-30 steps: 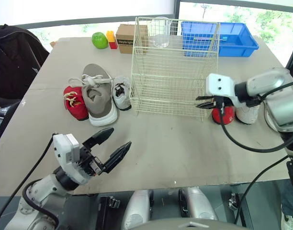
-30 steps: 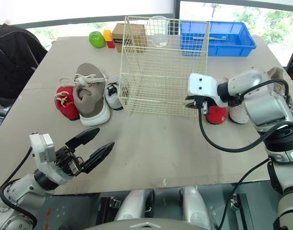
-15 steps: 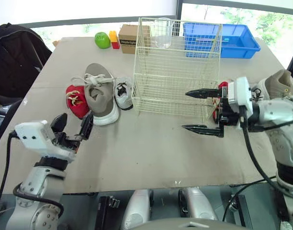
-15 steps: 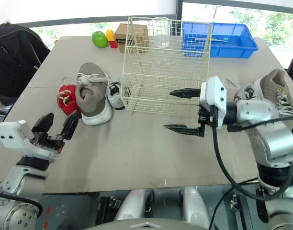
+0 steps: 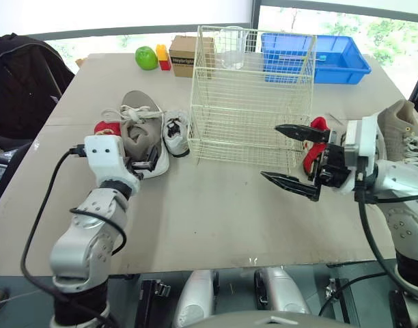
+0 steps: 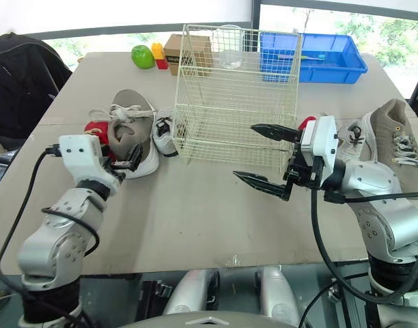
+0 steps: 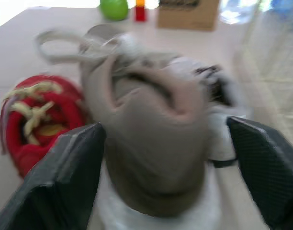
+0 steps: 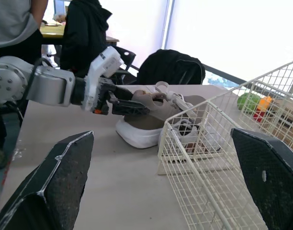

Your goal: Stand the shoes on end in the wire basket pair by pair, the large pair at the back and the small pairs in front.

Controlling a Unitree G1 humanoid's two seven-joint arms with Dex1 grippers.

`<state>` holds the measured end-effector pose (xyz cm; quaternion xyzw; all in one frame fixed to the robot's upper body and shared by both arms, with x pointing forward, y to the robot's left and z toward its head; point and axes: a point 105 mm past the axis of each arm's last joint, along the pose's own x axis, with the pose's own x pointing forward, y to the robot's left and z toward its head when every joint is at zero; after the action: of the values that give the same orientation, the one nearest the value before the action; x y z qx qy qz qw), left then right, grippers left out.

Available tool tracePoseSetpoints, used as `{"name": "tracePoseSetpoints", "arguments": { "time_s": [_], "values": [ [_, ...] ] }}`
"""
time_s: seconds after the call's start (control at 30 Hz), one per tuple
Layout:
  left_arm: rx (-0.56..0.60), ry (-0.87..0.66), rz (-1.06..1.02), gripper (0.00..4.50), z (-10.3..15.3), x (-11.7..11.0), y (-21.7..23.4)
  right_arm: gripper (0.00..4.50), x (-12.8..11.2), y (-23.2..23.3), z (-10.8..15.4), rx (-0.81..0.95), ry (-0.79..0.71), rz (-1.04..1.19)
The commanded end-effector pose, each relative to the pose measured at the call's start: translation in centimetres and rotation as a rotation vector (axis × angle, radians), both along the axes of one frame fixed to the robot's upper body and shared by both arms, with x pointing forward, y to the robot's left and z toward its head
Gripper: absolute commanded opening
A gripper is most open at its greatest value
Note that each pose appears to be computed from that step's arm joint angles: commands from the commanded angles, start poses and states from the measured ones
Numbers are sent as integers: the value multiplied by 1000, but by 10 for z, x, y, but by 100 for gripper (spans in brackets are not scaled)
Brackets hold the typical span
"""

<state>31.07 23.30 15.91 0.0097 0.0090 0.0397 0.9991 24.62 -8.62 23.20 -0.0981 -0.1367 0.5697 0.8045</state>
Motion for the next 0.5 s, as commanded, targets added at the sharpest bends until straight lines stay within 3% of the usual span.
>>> {"name": "tracePoseSetpoints", "arguments": {
  "time_s": [0.03,0.13,0.2,0.33,0.43,0.5],
  "values": [
    [35,-4,-6,232,-4,4,-4,450,-7,4,3,-18,-45,-7],
    [36,-25,7,104,-3,4,-1,450,-5,2,2,-11,-32,-21],
    [43,-32,18,56,-3,2,2,450,-5,2,2,-15,-29,-24],
    [19,-206,65,51,26,-11,6,450,2,0,4,-3,-28,-51],
    [37,-458,106,51,79,-27,10,450,7,-3,14,35,-59,-82],
    [111,-568,107,51,107,-34,8,450,10,-3,26,77,-59,-78]
  ]
}}
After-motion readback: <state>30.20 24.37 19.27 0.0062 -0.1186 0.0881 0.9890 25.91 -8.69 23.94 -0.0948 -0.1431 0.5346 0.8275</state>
